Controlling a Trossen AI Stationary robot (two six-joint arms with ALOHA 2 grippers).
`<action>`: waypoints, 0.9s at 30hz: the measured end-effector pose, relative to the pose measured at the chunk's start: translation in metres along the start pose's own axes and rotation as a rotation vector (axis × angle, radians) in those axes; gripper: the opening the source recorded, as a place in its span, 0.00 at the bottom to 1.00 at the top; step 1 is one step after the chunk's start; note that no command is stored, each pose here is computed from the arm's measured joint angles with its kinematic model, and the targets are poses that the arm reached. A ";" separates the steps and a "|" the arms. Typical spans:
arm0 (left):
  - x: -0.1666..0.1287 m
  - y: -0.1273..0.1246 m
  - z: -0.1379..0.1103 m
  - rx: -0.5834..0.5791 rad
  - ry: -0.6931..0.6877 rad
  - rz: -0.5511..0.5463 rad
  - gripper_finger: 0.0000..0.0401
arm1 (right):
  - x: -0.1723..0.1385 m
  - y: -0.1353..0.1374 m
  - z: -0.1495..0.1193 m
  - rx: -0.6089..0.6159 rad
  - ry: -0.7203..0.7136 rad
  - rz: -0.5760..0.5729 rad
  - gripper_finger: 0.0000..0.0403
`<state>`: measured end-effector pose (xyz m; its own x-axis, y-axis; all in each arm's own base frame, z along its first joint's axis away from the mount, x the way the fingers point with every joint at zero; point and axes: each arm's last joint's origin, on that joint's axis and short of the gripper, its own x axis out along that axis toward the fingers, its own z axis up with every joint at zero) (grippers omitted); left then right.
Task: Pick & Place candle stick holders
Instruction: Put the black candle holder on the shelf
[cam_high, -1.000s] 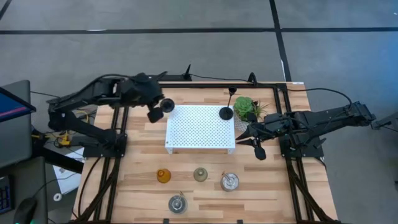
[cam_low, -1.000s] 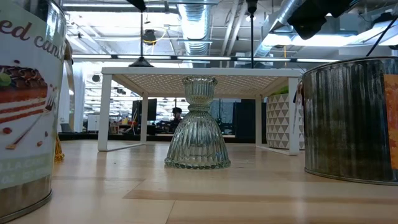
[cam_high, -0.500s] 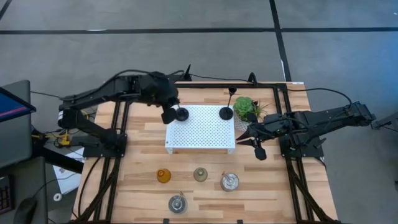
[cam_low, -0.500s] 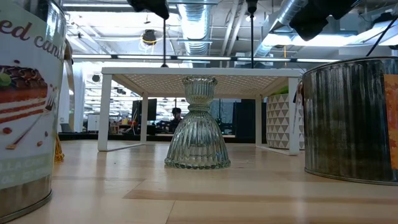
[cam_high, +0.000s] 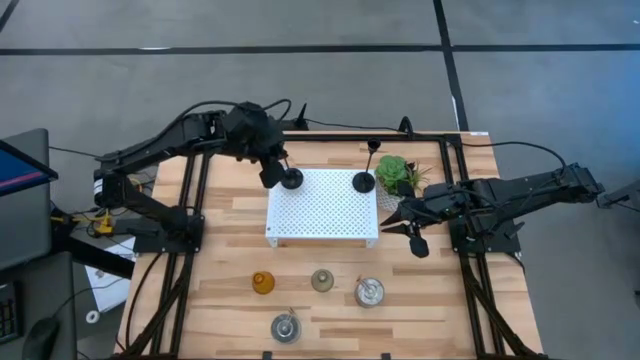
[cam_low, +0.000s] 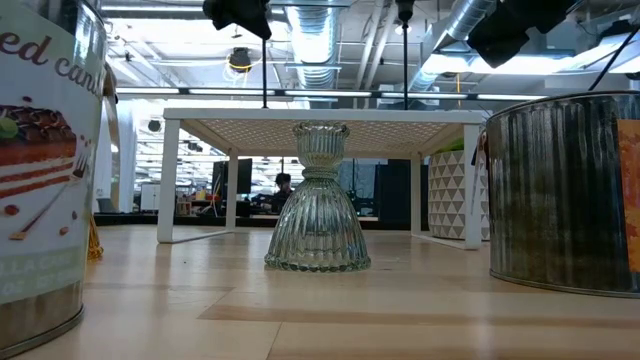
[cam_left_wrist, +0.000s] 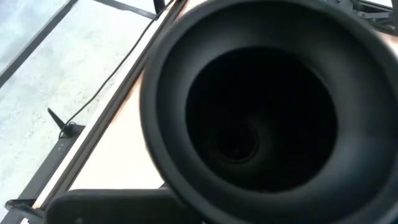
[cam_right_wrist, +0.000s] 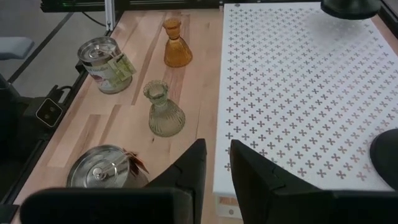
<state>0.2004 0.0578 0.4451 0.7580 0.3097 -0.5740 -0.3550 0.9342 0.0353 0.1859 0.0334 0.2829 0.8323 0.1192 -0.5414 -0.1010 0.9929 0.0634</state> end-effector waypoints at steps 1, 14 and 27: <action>0.000 0.000 0.000 0.000 0.001 0.001 0.04 | 0.000 0.000 0.000 0.000 0.001 0.000 0.16; 0.010 -0.001 -0.009 0.004 0.049 0.000 0.04 | 0.000 0.000 0.000 0.000 0.004 0.000 0.16; 0.002 0.000 -0.016 0.019 -0.004 0.003 0.05 | 0.000 0.000 0.000 0.008 0.001 0.000 0.16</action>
<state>0.1934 0.0558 0.4304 0.7593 0.3130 -0.5706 -0.3465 0.9366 0.0528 0.1862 0.0334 0.2827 0.8315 0.1191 -0.5426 -0.0965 0.9929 0.0700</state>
